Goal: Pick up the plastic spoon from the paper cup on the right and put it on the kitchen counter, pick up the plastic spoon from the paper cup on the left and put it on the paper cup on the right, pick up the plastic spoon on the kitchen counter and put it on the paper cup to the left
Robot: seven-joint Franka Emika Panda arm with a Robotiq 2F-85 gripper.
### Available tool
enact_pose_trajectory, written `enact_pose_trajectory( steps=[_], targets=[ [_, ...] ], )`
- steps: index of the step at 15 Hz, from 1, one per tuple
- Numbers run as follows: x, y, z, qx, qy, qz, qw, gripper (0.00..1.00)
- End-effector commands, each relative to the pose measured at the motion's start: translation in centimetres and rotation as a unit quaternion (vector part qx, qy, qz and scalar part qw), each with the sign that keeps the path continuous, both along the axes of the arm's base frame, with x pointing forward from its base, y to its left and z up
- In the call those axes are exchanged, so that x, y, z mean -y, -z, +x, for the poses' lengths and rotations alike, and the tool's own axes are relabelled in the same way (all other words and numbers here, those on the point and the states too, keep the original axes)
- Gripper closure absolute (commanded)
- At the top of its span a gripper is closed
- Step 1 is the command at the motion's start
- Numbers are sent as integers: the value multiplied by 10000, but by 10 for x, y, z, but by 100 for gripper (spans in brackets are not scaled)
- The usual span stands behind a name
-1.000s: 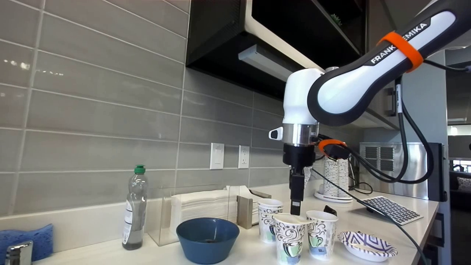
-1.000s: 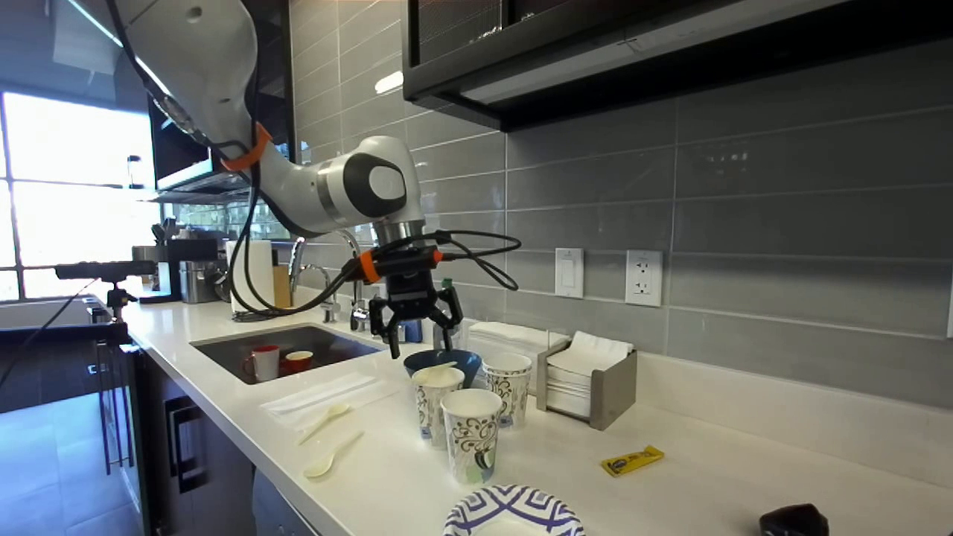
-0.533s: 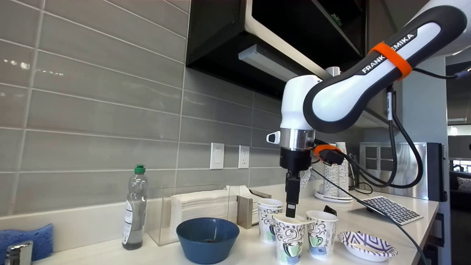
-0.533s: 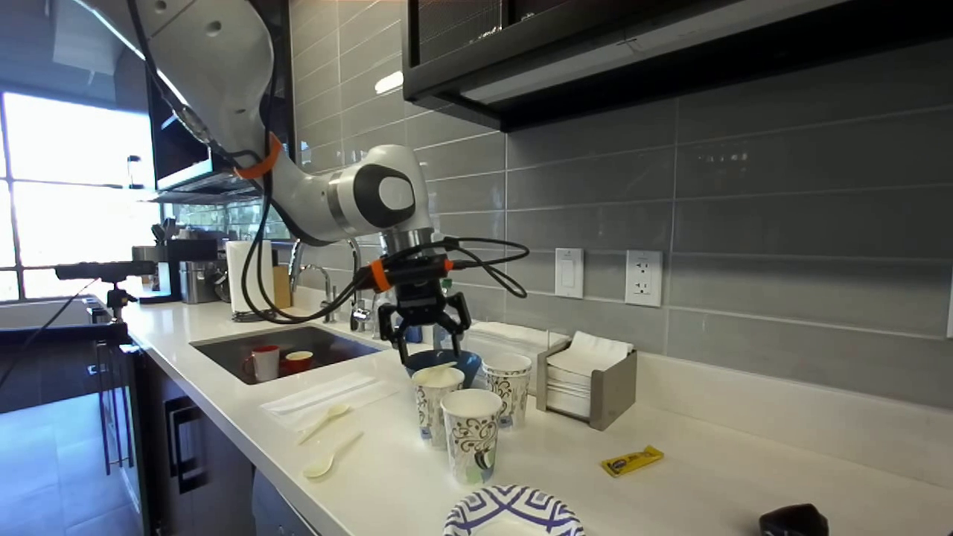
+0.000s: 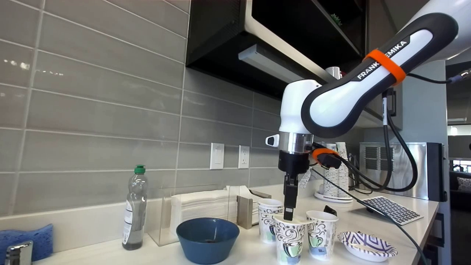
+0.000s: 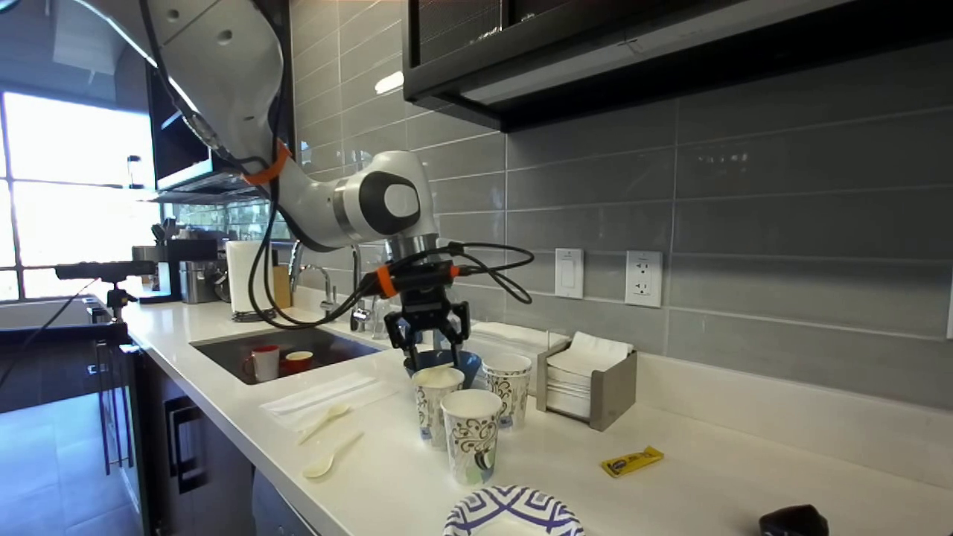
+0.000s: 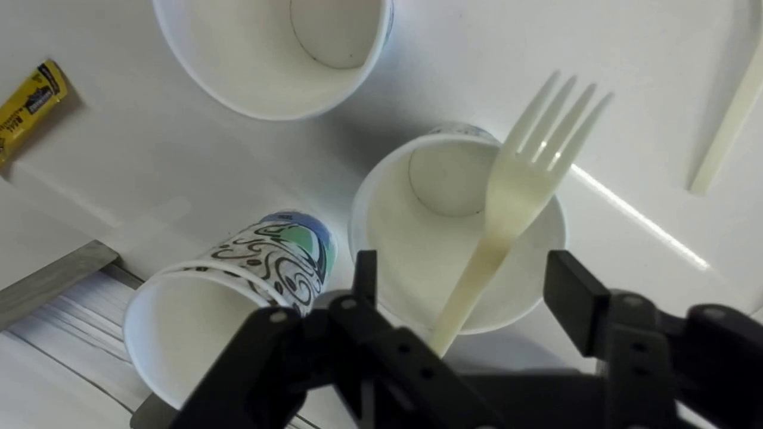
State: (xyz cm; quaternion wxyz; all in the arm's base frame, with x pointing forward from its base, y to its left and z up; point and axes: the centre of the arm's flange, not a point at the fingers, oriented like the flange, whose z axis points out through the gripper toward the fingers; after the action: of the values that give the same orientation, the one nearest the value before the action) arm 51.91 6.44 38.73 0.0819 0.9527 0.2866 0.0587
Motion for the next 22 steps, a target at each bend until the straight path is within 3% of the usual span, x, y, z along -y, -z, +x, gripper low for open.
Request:
enact_pose_trajectory(
  steps=[1, 2, 4, 6, 9, 15, 22],
  targets=[
    [4, 1, 10, 55, -61, 32, 10000, 38],
    [4, 1, 10, 56, -60, 34, 10000, 47],
    [4, 1, 11, 52, -63, 34, 10000, 53],
    [4, 2, 11, 44, -64, 41, 10000, 76],
    [4, 4, 12, 24, -65, 54, 10000, 100],
    [2, -4, 4, 47, 6, 39, 10000, 97],
    [28, -40, -29, 407, 655, -35, 9970, 97]
  ],
)
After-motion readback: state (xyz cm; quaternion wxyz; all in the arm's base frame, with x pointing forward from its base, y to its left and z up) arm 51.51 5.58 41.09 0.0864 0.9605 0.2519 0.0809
